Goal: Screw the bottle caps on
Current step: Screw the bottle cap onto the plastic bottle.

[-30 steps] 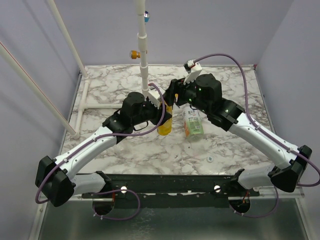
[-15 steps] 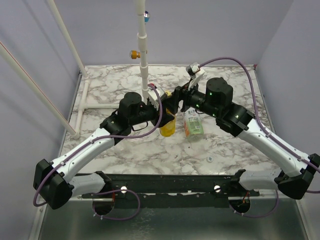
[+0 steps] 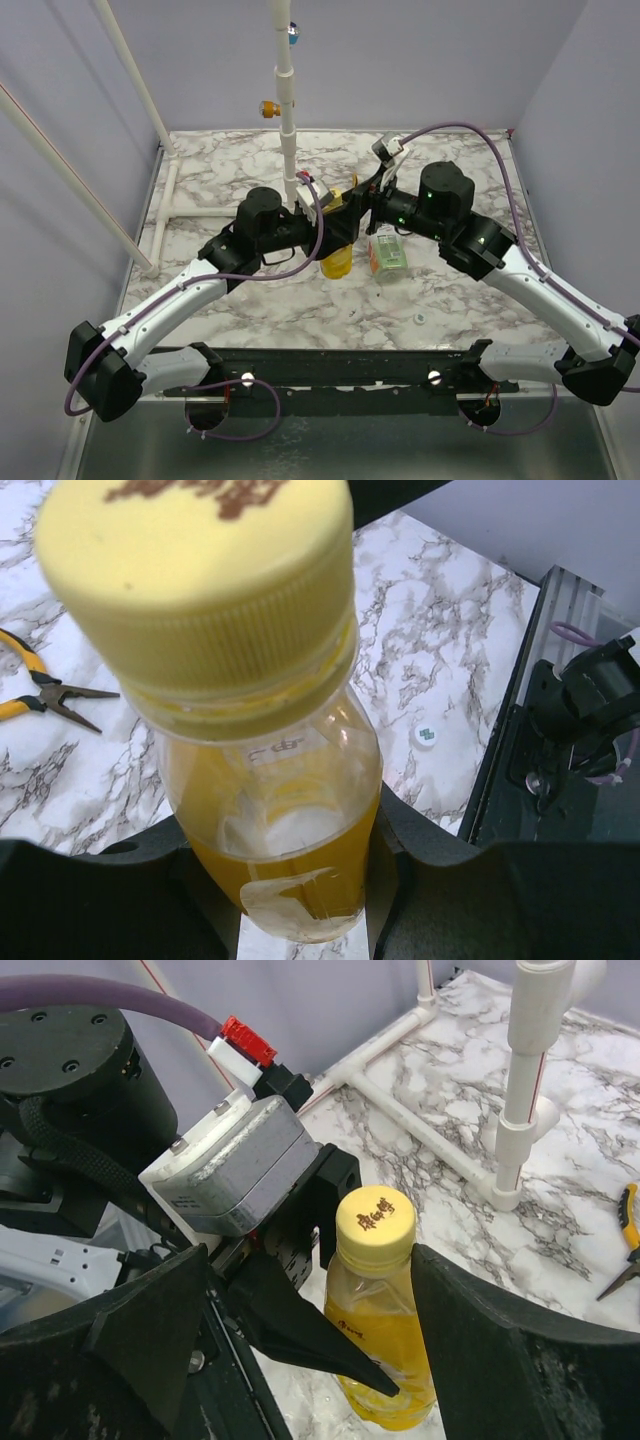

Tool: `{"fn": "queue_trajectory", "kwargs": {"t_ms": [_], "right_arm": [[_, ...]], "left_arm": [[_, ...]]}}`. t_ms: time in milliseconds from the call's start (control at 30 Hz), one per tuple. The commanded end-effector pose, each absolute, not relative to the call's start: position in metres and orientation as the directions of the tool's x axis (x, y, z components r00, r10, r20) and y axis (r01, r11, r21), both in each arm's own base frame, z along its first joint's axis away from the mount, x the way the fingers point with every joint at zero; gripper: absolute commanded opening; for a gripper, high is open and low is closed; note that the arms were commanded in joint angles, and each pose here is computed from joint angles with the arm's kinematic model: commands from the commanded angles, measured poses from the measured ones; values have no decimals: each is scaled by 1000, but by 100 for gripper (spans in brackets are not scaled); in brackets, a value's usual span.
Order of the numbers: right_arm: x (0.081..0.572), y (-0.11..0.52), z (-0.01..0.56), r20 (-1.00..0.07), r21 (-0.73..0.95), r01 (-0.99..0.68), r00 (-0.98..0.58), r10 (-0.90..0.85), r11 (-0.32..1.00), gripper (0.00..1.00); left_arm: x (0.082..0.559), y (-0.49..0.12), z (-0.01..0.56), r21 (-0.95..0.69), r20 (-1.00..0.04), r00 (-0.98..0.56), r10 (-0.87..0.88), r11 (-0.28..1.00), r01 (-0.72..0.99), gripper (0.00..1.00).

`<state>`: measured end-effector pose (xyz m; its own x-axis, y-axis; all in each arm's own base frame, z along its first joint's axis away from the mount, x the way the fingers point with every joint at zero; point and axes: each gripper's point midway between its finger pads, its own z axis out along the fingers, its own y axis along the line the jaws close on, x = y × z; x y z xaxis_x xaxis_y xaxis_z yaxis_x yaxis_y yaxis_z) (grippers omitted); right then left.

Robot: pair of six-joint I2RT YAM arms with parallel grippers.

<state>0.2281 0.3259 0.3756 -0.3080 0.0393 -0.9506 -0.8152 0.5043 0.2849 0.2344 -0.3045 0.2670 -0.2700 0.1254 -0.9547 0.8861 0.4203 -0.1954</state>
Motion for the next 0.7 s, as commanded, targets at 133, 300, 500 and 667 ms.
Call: {"fn": "queue_trajectory", "kwargs": {"t_ms": [133,300,500,667], "right_arm": [[216,317,377,-950,290,-833,-311,35,471,86],[215,307,381,-948,304,-868,-318,31,393,87],[204,289,392,-937,350,-922,-347,48,164,87],[193,292,392,-931,364,-931,-364,7,-5,88]], "left_arm": [[217,-301,273,-188,-963,-244,117,359,914,0],[202,-299,274,-202,-961,-246,126,292,935,0],[186,-298,274,-242,-951,-274,142,207,948,0],[175,-298,277,-279,-944,-298,144,137,950,0]]}}
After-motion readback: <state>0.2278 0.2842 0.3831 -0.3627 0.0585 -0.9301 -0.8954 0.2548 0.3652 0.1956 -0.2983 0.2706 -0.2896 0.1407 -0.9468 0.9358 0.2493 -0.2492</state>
